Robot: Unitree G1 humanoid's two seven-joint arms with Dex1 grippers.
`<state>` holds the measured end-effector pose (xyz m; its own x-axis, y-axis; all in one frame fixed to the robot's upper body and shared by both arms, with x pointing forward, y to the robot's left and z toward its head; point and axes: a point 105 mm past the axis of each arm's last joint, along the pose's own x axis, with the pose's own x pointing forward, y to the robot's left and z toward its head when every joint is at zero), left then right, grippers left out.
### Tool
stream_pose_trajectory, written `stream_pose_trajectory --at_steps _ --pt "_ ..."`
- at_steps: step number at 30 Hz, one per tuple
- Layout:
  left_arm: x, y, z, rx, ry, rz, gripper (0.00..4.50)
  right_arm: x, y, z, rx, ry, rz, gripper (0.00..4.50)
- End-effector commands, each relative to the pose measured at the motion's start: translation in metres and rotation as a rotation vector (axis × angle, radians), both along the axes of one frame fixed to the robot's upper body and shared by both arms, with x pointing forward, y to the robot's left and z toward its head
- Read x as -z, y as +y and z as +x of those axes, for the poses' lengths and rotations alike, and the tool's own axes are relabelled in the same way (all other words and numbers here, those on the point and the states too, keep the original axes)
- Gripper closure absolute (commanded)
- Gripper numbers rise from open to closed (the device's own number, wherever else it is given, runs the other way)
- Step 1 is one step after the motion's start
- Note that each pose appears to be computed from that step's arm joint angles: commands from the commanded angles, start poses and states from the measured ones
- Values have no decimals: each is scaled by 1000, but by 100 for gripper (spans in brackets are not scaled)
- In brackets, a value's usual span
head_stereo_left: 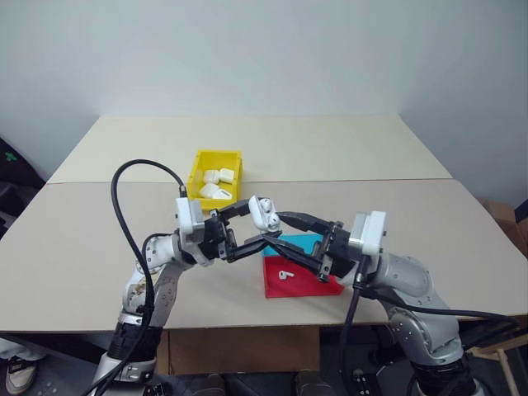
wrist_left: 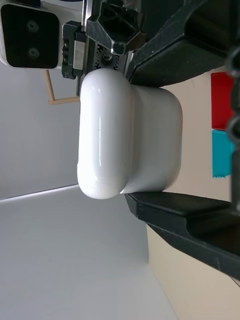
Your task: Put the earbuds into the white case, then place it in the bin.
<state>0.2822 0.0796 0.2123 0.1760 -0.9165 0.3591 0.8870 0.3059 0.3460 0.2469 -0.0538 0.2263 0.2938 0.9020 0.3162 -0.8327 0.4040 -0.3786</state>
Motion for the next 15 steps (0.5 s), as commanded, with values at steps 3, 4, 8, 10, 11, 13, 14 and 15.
stream_pose_trajectory --at_steps 3,4,8,10,11,13,14,15 --pt "-12 -3 -6 29 -60 -21 170 -18 -2 -4 41 -105 34 220" --pt "-12 -4 -6 30 -60 -22 170 -17 -3 -3 46 -106 30 220" --pt "-12 -5 -6 29 -60 -23 170 -13 -6 -4 53 -109 3 220" --pt "-11 -4 -5 24 -60 -22 170 -13 -12 -3 57 -97 -3 220" --pt "-11 -4 -5 20 -59 -21 170 -13 -16 -3 56 -88 -13 220" --pt "-10 -3 -3 11 -61 -15 170 -17 -23 -5 60 -97 -20 220" --pt "-9 -2 -1 5 -61 -13 170 -23 -28 -7 66 -115 -30 220" --pt "-8 -2 0 2 -62 -12 170 -28 -31 -8 70 -127 -36 220"
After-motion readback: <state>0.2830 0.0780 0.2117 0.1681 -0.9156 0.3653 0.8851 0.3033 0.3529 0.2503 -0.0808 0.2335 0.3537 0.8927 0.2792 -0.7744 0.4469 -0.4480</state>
